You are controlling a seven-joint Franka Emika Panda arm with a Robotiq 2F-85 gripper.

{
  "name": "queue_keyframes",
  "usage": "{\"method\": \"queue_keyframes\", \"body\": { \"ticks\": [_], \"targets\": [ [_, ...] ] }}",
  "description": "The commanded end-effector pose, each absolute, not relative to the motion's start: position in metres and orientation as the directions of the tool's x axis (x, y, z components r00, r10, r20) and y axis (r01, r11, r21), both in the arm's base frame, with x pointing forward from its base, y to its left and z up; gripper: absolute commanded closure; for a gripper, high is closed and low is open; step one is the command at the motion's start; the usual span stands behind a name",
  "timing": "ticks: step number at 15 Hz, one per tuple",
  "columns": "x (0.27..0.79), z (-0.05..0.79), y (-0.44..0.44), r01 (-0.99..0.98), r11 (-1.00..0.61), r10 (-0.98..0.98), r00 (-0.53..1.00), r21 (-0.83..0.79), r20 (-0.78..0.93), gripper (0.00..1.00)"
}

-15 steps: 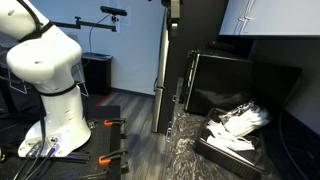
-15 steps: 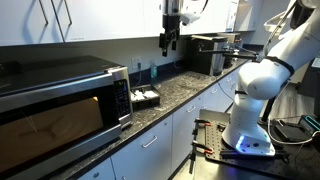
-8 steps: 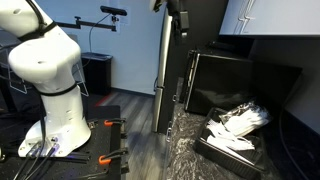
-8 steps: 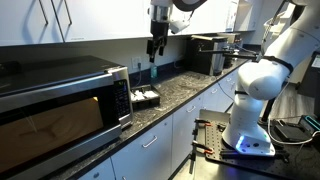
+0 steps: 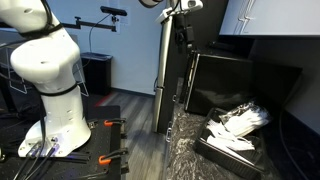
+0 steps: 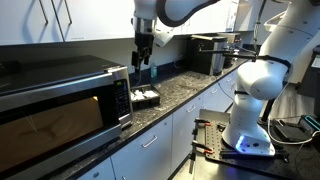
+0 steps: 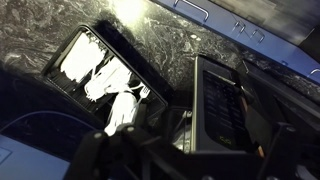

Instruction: Close the microwave door

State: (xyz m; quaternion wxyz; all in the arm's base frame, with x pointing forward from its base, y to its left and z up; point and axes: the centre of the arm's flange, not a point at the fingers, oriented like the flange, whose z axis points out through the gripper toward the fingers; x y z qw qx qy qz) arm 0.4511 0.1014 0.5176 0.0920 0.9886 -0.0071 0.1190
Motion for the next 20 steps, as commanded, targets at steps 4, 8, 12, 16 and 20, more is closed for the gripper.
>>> {"method": "queue_keyframes", "body": {
  "ticks": [4,8,12,16,20],
  "targets": [
    [0.457,0.512,0.118,-0.068,-0.982,-0.023,0.968,0.174,0.25,0.0],
    [0.457,0.5,0.165,-0.09,-0.984,-0.053,0.971,0.152,0.232,0.0],
    [0.457,0.481,0.216,-0.066,-0.985,-0.028,0.971,0.157,0.238,0.0],
    [0.468,0.467,0.255,0.037,-0.981,0.081,0.97,0.19,0.229,0.0],
    [0.458,0.46,0.25,0.026,-0.982,0.066,0.974,0.186,0.216,0.0]
  ]
}}
